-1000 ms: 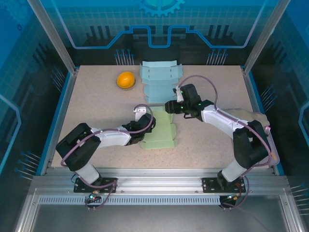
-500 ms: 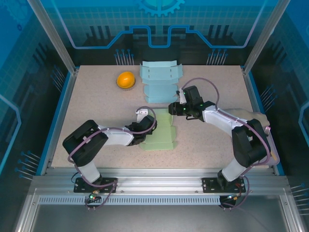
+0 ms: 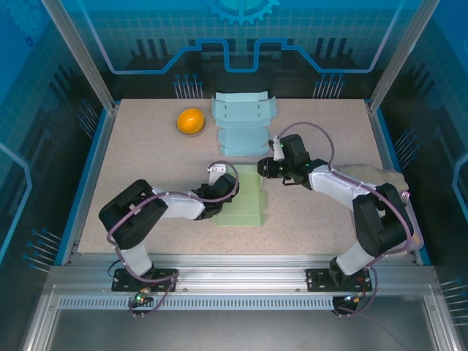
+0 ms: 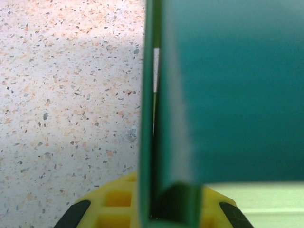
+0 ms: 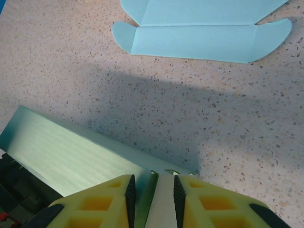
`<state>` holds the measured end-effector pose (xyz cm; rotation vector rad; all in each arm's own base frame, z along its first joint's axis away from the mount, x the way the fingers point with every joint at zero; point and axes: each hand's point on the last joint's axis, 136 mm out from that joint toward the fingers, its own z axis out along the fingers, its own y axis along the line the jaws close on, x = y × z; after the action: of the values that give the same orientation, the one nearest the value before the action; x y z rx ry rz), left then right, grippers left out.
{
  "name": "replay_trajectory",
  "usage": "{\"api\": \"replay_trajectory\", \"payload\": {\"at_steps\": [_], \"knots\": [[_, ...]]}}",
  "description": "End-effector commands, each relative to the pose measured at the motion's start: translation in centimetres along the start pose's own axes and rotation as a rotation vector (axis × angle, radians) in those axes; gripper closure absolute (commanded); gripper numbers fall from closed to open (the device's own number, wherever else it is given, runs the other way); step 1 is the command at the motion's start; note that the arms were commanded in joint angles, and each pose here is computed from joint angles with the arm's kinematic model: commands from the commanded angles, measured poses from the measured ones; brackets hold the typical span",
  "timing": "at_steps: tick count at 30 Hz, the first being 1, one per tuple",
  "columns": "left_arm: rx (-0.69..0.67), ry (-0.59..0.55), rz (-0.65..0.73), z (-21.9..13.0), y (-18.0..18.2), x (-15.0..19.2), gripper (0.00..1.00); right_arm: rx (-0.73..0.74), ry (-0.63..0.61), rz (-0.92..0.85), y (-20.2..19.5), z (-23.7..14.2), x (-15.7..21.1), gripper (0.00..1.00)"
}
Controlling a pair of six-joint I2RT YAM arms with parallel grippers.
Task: Fold the paper box
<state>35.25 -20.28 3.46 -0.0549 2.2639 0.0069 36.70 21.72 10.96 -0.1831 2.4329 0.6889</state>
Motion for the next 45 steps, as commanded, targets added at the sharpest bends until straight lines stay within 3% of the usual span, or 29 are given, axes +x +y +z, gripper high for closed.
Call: {"api": "replay_trajectory", "payload": {"at_steps": [1, 3, 9, 17, 24, 28, 32, 36, 45], "knots": [[0.054, 0.036, 0.059, 0.4, -1.3, 0.6, 0.94, 0.095, 0.094, 0.02, -2.4, 0.2, 3.6, 0.72], [0.097, 0.045, 0.082, 0.2, -1.9, 0.8, 0.89, 0.114, 0.087, 0.008, -2.5, 0.0, 3.7, 0.73], [0.19, 0.041, 0.117, -1.6, -3.2, -0.5, 0.61, 0.18, 0.067, -0.011, -2.8, -0.6, 4.2, 0.73], [0.227, 0.054, 0.101, -4.1, -3.0, -1.8, 0.46, 0.215, 0.032, -0.012, -2.7, -1.2, 3.7, 0.72], [0.36, 0.069, 0.101, -7.6, -3.0, -1.5, 0.4, 0.223, 0.04, -0.012, -2.6, -1.3, 3.6, 0.72], [0.44, 0.05, 0.077, -11.1, -2.7, -3.2, 0.42, 0.209, 0.01, -0.027, -1.5, -1.5, 2.1, 0.71], [0.467, 0.035, -0.044, -13.3, -1.1, -6.2, 0.4, 0.201, 0.002, -0.045, -0.9, -1.5, 1.7, 0.71], [0.49, 0.089, -0.218, -12.4, 0.1, -8.4, 0.41, 0.199, -0.003, -0.049, -0.5, -1.3, 1.5, 0.71], [0.407, 0.18, -0.3, -6.2, 0.1, -8.5, 0.49, 0.183, 0.006, -0.059, 0.2, -1.0, 1.3, 0.71]]}}
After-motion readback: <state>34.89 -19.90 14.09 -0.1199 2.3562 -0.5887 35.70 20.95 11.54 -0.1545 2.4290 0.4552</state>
